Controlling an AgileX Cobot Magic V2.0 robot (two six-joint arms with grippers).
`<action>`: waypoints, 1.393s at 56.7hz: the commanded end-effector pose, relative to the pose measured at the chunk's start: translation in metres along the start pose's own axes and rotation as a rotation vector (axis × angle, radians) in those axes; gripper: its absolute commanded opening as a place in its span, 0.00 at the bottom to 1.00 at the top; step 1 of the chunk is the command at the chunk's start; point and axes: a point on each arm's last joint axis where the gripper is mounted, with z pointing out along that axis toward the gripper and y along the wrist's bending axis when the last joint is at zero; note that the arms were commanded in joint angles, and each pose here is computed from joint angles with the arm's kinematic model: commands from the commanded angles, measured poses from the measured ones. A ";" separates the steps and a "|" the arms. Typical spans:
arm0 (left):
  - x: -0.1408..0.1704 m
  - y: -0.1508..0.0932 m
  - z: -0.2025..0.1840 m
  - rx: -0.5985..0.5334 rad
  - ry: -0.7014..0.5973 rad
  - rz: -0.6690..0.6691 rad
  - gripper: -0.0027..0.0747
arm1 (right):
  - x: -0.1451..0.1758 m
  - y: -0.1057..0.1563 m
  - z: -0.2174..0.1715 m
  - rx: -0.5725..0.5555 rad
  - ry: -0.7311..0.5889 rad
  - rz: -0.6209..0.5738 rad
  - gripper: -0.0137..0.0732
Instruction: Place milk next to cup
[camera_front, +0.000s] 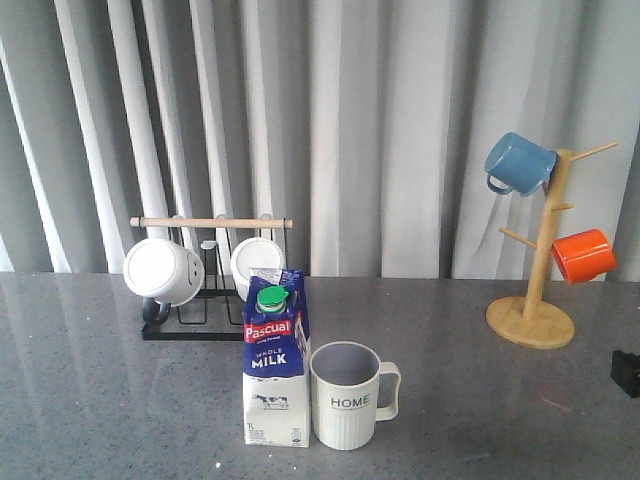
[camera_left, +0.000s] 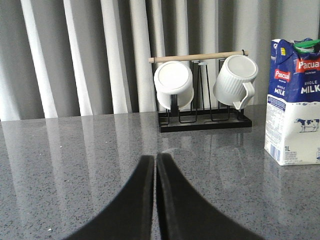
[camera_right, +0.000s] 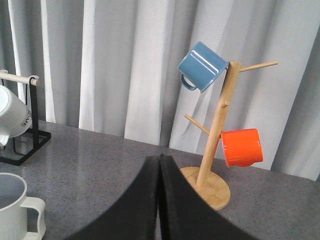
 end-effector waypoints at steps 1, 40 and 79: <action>-0.014 -0.001 -0.002 0.012 -0.099 -0.015 0.03 | -0.017 -0.001 -0.017 0.008 -0.133 -0.034 0.15; -0.014 -0.001 -0.002 0.012 -0.099 -0.015 0.03 | 0.136 0.016 -0.135 0.024 -0.209 0.049 0.15; -0.014 -0.001 -0.002 0.012 -0.098 -0.015 0.03 | 0.169 0.019 -0.135 0.023 -0.131 0.053 0.15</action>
